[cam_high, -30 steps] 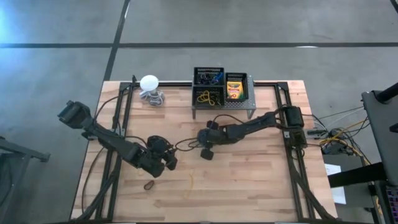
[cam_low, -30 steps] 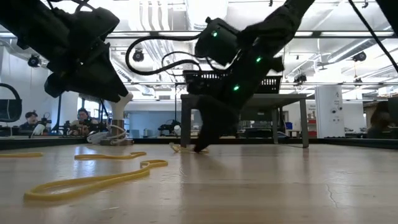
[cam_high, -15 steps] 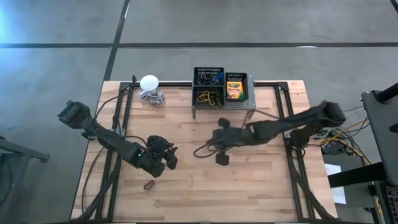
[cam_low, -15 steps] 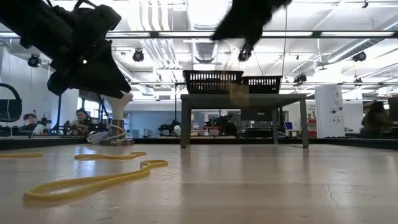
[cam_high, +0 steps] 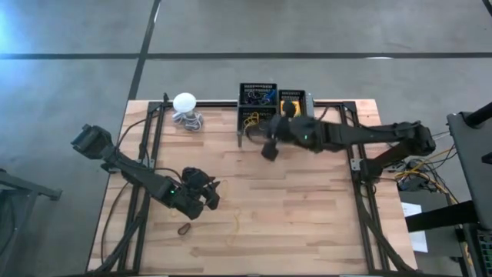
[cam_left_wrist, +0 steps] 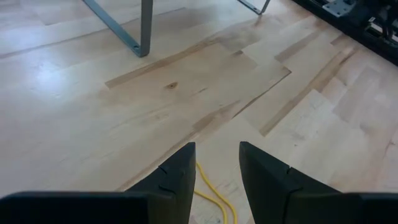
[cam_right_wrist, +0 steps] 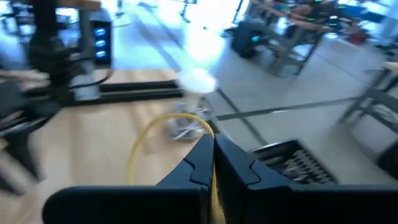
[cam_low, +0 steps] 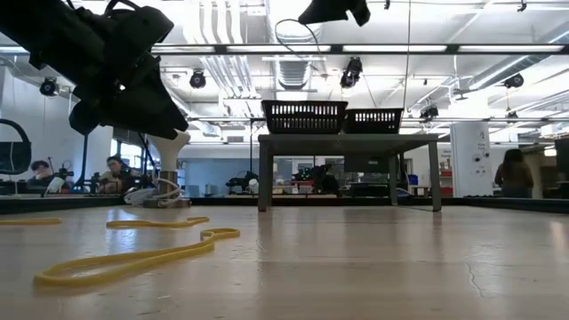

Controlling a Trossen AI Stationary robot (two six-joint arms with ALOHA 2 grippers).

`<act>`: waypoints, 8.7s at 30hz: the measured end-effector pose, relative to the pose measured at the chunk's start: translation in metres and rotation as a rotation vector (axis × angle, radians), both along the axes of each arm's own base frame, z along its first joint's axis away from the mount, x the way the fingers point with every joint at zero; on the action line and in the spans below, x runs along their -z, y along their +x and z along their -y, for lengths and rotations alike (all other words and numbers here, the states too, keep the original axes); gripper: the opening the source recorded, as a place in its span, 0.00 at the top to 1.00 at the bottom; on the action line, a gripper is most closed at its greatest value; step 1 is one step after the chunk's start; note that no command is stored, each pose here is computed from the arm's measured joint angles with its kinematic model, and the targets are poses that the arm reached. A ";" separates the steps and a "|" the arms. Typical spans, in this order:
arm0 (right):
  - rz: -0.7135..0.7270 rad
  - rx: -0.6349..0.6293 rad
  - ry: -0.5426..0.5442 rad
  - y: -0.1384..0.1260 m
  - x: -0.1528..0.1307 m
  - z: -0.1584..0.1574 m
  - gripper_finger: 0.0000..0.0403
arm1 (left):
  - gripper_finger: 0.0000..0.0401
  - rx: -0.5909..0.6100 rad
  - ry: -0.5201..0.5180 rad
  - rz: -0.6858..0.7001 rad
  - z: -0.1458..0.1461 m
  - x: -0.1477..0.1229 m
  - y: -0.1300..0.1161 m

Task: Pick & Place Office Desk Supplies
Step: Put the yellow rubber band into the bottom left black bin, then put the black rubber band into the bottom left black bin

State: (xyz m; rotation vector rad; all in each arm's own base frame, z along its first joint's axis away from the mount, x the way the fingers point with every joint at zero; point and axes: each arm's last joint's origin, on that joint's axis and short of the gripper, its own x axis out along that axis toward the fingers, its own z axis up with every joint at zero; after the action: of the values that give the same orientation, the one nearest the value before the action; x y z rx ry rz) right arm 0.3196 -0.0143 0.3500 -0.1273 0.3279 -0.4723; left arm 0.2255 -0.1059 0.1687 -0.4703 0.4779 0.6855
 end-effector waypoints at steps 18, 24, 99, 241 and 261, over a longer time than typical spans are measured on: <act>-0.136 0.199 0.086 -0.014 0.044 0.075 0.98 | 0.68 0.006 0.006 -0.003 0.000 0.000 0.000; -0.115 0.107 0.190 -0.015 0.055 0.078 0.97 | 0.68 0.003 0.009 0.001 0.000 0.000 0.000; -0.019 -0.575 0.278 -0.133 0.048 -0.100 0.83 | 0.99 0.597 0.088 -0.243 0.016 0.060 0.024; 0.434 -0.228 0.184 -0.156 0.119 -0.091 0.83 | 0.54 0.262 -0.500 -0.588 0.068 0.031 -0.040; 0.432 -0.228 0.184 -0.156 0.120 -0.091 0.83 | 0.94 0.504 -0.176 -0.555 0.038 0.038 0.000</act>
State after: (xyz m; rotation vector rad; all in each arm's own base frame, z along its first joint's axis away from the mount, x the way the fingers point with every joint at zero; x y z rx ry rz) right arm 0.1636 0.0765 0.2305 0.1159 -0.0688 -0.2320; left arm 0.2259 -0.1435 0.1310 -0.2977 1.1428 0.2742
